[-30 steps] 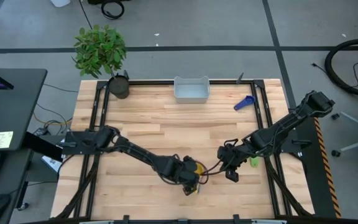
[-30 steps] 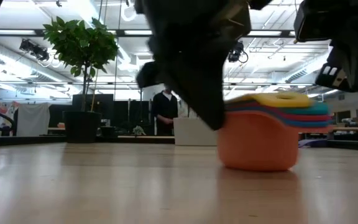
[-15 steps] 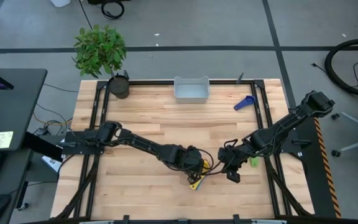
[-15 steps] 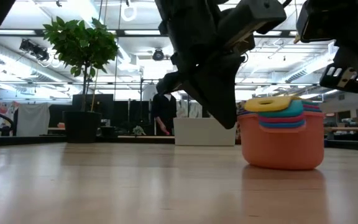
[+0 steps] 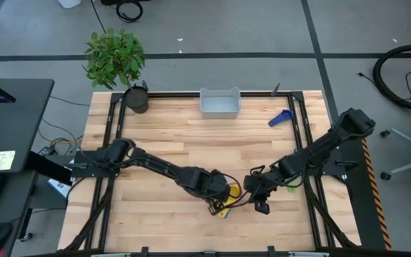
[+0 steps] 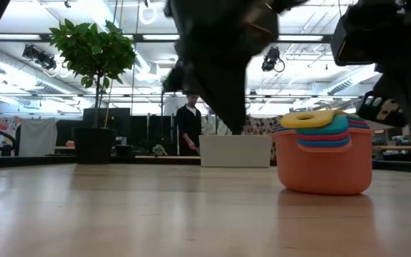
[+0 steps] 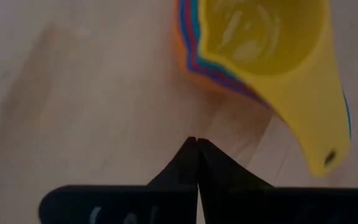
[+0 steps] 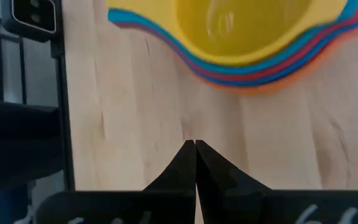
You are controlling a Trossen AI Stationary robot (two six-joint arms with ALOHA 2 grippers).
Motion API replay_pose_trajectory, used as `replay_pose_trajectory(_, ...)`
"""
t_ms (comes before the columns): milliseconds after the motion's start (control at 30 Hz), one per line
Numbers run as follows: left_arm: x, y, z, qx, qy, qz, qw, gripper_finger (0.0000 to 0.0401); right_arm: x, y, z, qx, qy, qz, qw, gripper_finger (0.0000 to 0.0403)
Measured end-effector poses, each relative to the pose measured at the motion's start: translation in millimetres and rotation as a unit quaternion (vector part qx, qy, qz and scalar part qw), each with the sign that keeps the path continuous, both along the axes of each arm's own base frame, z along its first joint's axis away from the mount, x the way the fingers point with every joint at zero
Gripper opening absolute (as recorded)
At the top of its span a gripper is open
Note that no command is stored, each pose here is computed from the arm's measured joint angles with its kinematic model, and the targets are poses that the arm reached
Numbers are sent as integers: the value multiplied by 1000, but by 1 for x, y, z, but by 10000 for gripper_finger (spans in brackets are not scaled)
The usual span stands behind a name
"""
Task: Nest measuring cups in basket
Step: Adjust the stacked measuring cups on the table
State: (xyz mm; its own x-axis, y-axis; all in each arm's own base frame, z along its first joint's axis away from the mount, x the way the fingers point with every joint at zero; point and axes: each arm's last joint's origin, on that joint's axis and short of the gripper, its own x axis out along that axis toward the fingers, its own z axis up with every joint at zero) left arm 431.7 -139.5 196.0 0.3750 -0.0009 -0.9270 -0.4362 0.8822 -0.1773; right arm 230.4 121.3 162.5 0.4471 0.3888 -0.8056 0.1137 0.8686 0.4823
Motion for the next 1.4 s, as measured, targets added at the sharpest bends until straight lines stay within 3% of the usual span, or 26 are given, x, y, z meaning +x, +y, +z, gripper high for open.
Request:
replay_pose_trajectory(167, -11, 4, 26, 2, -6, 4, 1000, 0, -2, -7, 10, 10, -9, -11, 1000, 4)
replay_pose_trajectory(433, -2, -16, 51, -96, -109, -64, 987, 0, -2, -6, 7, 52, 28, -25, 998, 4)
replay_pose_trajectory(700, 1, -34, 27, -124, -77, -88, 985, 0, 7, -6, -14, 37, 52, -28, 998, 4)
replay_pose_trajectory(867, 1, -39, 0, -94, -34, -78, 992, 0, 19, -3, -24, 58, 31, -11, 998, 4)
replay_pose_trajectory(1033, 6, -37, -13, -72, -37, -73, 994, 0, 32, 4, -29, 92, -14, 1, 996, 4)
replay_pose_trajectory(1400, 14, -33, -16, -71, -58, -75, 993, 0, 41, 4, -44, 95, -22, -2, 995, 4)
